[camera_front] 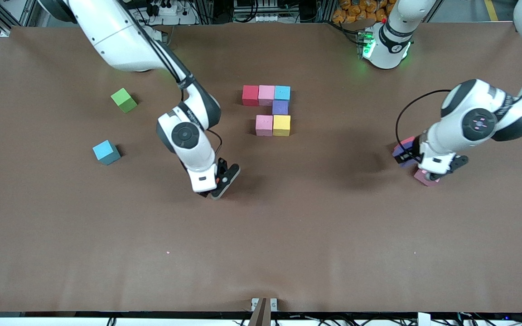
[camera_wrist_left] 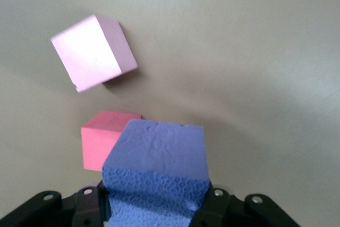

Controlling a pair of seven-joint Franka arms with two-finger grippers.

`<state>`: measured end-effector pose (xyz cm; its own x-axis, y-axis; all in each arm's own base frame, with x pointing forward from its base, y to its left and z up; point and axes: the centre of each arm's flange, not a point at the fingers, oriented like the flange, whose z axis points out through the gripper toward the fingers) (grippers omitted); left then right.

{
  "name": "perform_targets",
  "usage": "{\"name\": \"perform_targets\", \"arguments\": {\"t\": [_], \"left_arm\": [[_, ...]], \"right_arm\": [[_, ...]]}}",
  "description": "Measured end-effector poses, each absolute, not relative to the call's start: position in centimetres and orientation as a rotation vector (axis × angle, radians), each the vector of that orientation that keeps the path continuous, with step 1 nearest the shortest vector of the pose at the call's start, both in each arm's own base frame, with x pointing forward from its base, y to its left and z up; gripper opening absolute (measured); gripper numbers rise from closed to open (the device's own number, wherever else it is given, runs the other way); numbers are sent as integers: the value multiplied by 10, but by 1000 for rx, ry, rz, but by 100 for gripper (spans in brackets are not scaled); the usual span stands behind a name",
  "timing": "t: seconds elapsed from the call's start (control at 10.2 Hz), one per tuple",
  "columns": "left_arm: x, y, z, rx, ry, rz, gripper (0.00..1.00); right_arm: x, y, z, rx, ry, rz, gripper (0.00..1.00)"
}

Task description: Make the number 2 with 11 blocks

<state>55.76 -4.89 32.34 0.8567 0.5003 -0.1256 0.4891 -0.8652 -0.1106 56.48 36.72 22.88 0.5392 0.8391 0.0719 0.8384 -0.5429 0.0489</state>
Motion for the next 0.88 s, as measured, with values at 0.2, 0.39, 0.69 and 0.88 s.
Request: {"name": "perform_targets", "arguments": {"t": [0.2,0.39,0.69,0.88], "left_arm": [[581,-33,355,-2951,-870,190,57],[598,-16,382,-2961,-936,137,57],[613,14,402,-2954,-947,120,57],[617,30,402,-2948,-949,124,57]], "right_arm": [[540,379,236,2660,1648,117,59],[509,394,251,2596,1771,114,59],[457,422,258,2480,1930,99,59],[433,431,247,2414,2012,129,59]]}}
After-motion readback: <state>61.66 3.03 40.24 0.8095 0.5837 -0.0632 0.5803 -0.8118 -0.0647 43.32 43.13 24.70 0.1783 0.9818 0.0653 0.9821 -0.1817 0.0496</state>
